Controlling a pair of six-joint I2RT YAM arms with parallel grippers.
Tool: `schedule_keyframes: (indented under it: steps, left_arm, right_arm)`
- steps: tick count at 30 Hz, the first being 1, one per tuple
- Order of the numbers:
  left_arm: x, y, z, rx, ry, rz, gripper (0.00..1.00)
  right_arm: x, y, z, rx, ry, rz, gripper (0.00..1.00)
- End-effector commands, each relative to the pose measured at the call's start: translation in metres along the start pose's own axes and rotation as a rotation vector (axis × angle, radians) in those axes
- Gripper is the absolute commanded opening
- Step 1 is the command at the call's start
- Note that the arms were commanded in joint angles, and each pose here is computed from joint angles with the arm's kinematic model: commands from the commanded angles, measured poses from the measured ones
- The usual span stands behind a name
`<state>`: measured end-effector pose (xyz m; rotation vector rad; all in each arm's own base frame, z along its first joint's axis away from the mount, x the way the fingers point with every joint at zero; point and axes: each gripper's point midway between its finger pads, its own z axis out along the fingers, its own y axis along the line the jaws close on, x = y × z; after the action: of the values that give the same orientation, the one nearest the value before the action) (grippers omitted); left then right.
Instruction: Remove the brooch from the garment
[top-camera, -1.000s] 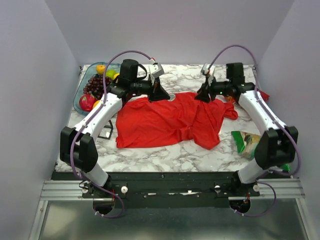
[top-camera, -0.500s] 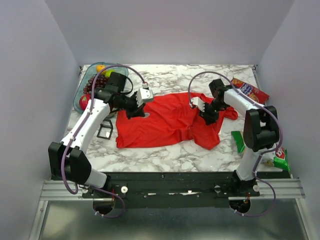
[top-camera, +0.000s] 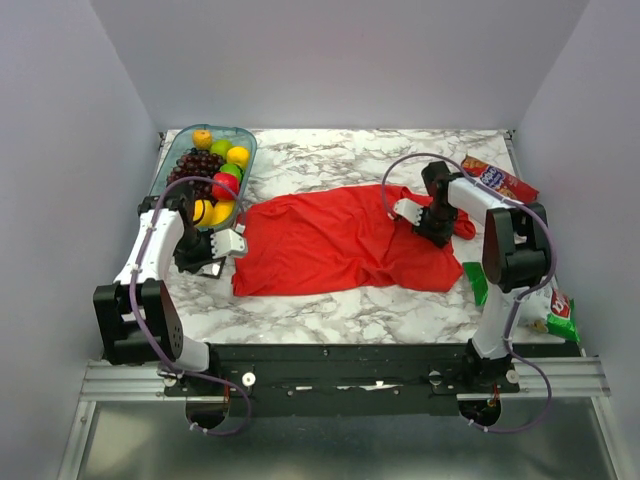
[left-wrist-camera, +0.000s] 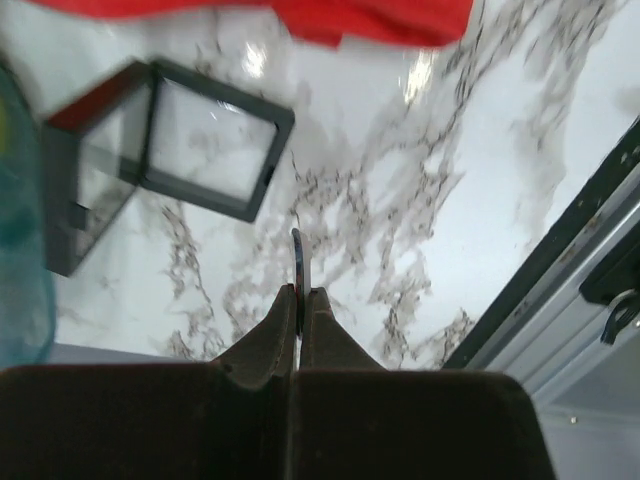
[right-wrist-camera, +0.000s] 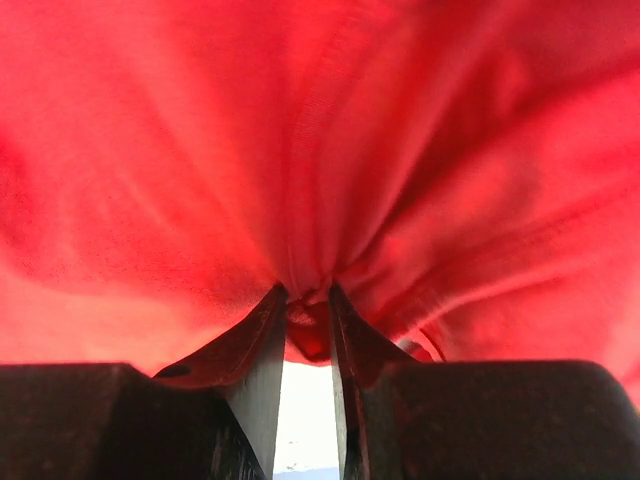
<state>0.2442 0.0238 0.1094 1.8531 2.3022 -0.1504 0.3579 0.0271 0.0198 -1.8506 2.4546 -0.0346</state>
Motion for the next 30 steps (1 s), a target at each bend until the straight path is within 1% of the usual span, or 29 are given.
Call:
schedule_keyframes:
  steps: [1, 2, 5, 9, 10, 13, 15, 21, 25, 30]
  left_arm:
    - [0.042, 0.029, 0.007, -0.072, 0.173, 0.069, 0.02]
    - [0.042, 0.032, 0.009, -0.090, 0.168, 0.048, 0.02]
    - [0.036, 0.044, 0.015, -0.125, 0.134, 0.016, 0.03]
    - [0.035, 0.053, 0.026, -0.157, 0.122, 0.003, 0.06]
    - [0.035, 0.060, 0.027, -0.186, 0.119, 0.009, 0.06]
    - [0.030, 0.065, 0.033, -0.208, 0.090, 0.028, 0.07]
    - [0.025, 0.066, 0.036, -0.206, 0.072, 0.036, 0.07]
    - [0.018, 0.078, 0.041, -0.200, 0.060, 0.001, 0.07]
    - [0.014, 0.074, 0.048, -0.159, 0.051, -0.001, 0.07]
    - [0.009, 0.074, 0.054, -0.151, 0.044, 0.001, 0.07]
  right_arm:
    - [-0.010, -0.017, -0.018, 0.062, -0.054, 0.076, 0.32]
    - [-0.018, -0.012, -0.020, 0.040, -0.099, 0.084, 0.32]
    - [-0.026, -0.006, -0.028, 0.029, -0.143, 0.116, 0.36]
    - [-0.023, -0.013, -0.032, 0.089, -0.128, 0.158, 0.48]
    - [-0.023, -0.014, -0.034, 0.097, -0.128, 0.167, 0.49]
    - [-0.026, -0.016, -0.039, 0.110, -0.144, 0.176, 0.55]
    - [-0.029, -0.015, -0.040, 0.103, -0.155, 0.180, 0.57]
    - [-0.030, -0.013, -0.038, 0.091, -0.156, 0.184, 0.62]
    - [-0.032, -0.015, -0.037, 0.089, -0.157, 0.184, 0.62]
    - [-0.034, -0.017, -0.037, 0.083, -0.160, 0.187, 0.62]
